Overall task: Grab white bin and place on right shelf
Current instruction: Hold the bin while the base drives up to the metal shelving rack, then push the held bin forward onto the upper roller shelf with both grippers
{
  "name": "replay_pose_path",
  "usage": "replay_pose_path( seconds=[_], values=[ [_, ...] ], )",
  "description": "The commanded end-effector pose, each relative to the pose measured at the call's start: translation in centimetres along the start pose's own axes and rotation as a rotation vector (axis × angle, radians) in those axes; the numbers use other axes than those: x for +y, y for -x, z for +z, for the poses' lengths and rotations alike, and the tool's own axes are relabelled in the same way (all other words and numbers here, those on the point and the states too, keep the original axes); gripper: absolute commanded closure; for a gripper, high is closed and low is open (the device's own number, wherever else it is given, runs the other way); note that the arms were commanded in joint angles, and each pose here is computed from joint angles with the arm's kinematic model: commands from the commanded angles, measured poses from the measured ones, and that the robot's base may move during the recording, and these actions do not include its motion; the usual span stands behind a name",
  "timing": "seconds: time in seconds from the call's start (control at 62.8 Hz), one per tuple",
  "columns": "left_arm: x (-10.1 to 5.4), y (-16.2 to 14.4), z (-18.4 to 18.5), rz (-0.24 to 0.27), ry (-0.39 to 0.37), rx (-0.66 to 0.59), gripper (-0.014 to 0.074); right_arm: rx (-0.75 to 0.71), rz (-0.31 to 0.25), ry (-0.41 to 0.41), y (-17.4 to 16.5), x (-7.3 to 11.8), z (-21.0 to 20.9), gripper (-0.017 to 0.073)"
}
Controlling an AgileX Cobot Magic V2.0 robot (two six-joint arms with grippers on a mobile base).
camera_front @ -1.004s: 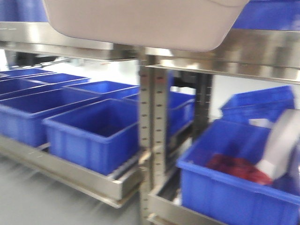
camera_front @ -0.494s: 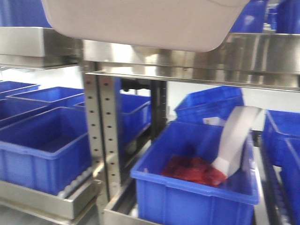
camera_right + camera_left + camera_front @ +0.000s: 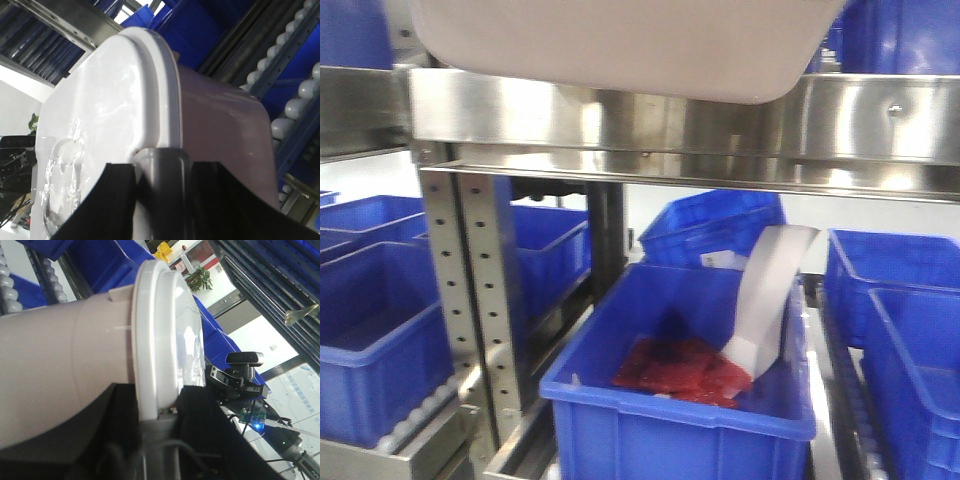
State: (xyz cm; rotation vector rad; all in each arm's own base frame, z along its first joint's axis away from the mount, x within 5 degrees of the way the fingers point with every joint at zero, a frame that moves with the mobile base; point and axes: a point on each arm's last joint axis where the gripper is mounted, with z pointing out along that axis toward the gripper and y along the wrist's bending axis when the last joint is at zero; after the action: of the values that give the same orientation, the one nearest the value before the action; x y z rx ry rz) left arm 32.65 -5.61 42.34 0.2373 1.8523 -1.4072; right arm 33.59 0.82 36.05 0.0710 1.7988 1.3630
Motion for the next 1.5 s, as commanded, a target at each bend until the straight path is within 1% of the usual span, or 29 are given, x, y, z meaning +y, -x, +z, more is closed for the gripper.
replay_pose_path(
  seconds=[0.0,1.482],
  values=[
    [-4.28,-0.42,-0.44,0.074,-0.178,0.061,0.072,-0.002,-0.058,0.19,0.22,4.46,-0.46,0.042],
    [-4.28,-0.42,-0.44,0.074,-0.178,0.061,0.072,-0.002,-0.058,0.19,0.22,4.46,-0.46,0.042]
  ],
)
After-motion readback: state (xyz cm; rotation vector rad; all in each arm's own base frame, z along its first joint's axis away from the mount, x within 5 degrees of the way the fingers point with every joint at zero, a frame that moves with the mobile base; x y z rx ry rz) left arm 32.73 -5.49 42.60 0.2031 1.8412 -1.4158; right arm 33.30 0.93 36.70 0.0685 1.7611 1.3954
